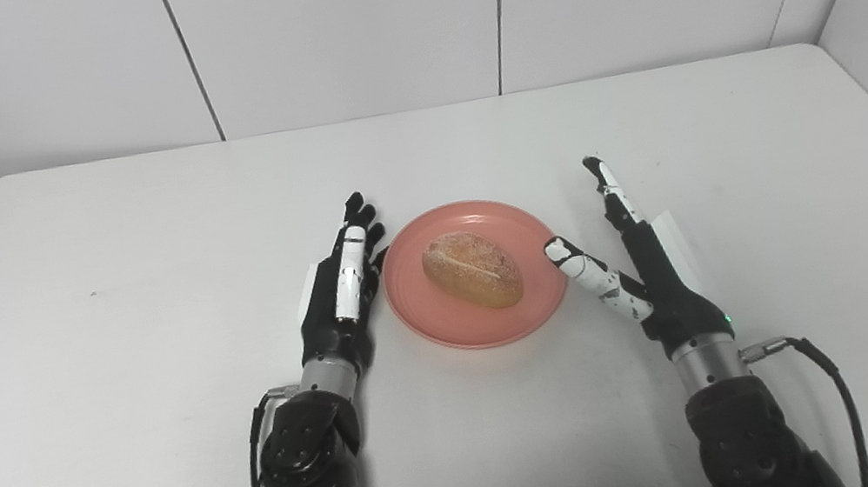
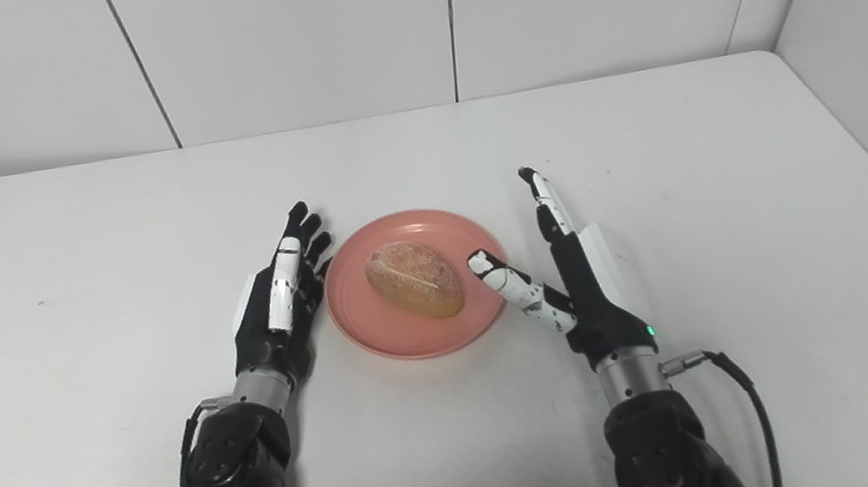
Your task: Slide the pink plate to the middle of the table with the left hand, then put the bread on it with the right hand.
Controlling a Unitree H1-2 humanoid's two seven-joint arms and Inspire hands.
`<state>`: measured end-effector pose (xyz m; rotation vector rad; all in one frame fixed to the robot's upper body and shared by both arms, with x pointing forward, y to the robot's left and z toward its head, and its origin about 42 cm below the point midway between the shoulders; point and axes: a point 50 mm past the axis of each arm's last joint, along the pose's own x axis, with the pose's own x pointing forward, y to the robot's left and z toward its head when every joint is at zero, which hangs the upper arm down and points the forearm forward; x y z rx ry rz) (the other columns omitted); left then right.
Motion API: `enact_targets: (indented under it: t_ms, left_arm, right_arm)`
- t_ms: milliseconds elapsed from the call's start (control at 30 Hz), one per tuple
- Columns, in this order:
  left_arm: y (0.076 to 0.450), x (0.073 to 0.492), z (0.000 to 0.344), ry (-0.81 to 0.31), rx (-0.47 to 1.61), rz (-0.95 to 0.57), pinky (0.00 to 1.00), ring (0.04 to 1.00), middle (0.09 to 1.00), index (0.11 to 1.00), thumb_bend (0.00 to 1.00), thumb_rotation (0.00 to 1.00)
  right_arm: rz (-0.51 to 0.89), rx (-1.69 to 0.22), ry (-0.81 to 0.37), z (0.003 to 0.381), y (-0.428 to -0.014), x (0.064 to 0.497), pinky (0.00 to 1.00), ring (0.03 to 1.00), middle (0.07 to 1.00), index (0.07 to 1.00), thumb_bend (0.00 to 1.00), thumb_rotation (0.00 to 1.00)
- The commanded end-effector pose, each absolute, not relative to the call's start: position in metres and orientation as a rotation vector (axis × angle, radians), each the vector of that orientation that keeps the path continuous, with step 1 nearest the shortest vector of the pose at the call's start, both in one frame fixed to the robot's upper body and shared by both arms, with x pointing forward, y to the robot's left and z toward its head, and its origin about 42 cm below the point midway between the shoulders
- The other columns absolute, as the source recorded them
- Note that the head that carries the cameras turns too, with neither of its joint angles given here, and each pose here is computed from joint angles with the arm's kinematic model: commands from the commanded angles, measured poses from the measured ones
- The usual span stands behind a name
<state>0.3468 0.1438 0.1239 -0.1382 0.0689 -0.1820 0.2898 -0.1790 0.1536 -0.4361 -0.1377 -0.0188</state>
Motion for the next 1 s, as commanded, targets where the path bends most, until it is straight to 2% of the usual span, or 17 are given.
enact_targets:
  t_ms: [0,167,200,433,733,967]
  left_arm:
    - [0.146,0.345,0.130,0.055,-0.145,-0.176,0.98,0.987,0.997,0.994,0.35,1.00]
    - [0.150,0.333,0.129,0.049,-0.167,-0.171,1.00,1.000,1.000,1.000,0.37,1.00]
    - [0.151,0.330,0.129,0.050,-0.175,-0.165,1.00,1.000,1.000,1.000,0.37,1.00]
    - [0.159,0.311,0.129,0.038,-0.177,-0.150,1.00,0.998,1.000,1.000,0.38,1.00]
    - [0.163,0.310,0.132,0.026,-0.159,-0.141,1.00,0.993,1.000,0.995,0.38,1.00]
    - [0.163,0.314,0.135,0.014,-0.137,-0.146,1.00,0.994,1.000,0.994,0.37,1.00]
  right_arm:
    - [-0.044,-0.305,-0.222,0.162,-0.169,0.292,0.91,0.952,0.967,0.956,0.66,1.00]
    - [-0.052,-0.129,-0.162,0.150,-0.161,0.289,0.89,0.942,0.949,0.935,0.50,1.00]
    - [-0.052,-0.105,-0.155,0.148,-0.159,0.288,0.89,0.942,0.948,0.934,0.50,1.00]
    - [-0.042,0.003,-0.119,0.144,-0.154,0.287,0.91,0.940,0.944,0.927,0.29,1.00]
    - [-0.037,-0.009,-0.095,0.144,-0.156,0.289,0.90,0.937,0.935,0.922,0.17,1.00]
    - [-0.022,0.005,-0.082,0.143,-0.156,0.289,0.92,0.946,0.946,0.934,0.17,1.00]
